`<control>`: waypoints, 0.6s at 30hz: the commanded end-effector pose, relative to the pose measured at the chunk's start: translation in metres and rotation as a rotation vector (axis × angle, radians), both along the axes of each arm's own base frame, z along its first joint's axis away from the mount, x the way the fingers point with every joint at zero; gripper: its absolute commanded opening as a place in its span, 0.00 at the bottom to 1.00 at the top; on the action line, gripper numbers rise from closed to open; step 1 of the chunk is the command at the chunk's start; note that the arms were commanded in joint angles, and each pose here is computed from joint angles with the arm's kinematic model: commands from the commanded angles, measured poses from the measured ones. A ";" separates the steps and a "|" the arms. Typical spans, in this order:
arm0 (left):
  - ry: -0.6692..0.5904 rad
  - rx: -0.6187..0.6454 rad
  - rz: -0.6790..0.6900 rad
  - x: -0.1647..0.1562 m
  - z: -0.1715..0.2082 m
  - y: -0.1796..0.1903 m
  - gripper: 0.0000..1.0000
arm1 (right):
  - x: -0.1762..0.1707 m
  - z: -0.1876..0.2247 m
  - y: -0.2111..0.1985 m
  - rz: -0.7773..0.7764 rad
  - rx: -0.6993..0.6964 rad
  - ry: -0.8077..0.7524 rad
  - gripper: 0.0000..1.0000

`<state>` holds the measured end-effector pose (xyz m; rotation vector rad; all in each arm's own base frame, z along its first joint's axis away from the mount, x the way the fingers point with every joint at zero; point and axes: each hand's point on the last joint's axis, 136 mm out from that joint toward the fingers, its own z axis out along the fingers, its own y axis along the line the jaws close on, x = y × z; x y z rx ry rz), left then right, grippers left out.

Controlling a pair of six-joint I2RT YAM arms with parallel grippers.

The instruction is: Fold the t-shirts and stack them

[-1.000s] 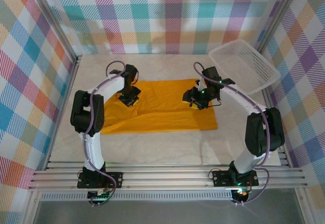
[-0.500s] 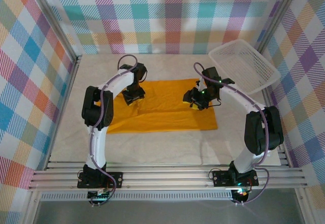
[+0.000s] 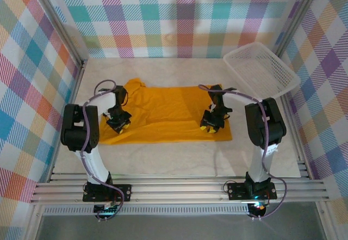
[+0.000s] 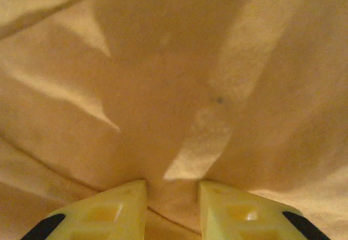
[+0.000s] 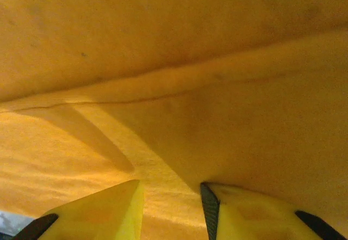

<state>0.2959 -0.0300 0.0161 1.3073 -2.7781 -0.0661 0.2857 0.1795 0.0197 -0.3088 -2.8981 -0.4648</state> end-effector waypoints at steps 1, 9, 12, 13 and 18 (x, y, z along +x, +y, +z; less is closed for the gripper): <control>0.106 0.015 0.031 -0.044 -0.013 0.006 0.31 | -0.030 -0.004 -0.014 0.065 -0.102 0.085 0.36; -0.129 0.040 0.005 0.024 0.057 0.015 0.44 | 0.001 0.051 -0.001 0.049 -0.034 -0.109 0.48; -0.239 0.012 0.089 0.089 0.078 0.022 0.47 | 0.049 0.066 0.006 0.026 -0.012 -0.203 0.52; -0.252 -0.015 0.122 0.107 0.079 0.023 0.48 | 0.063 0.068 0.007 0.001 0.004 -0.209 0.52; -0.278 -0.105 0.270 0.192 0.066 0.017 0.52 | 0.132 0.075 0.011 -0.050 0.053 -0.294 0.53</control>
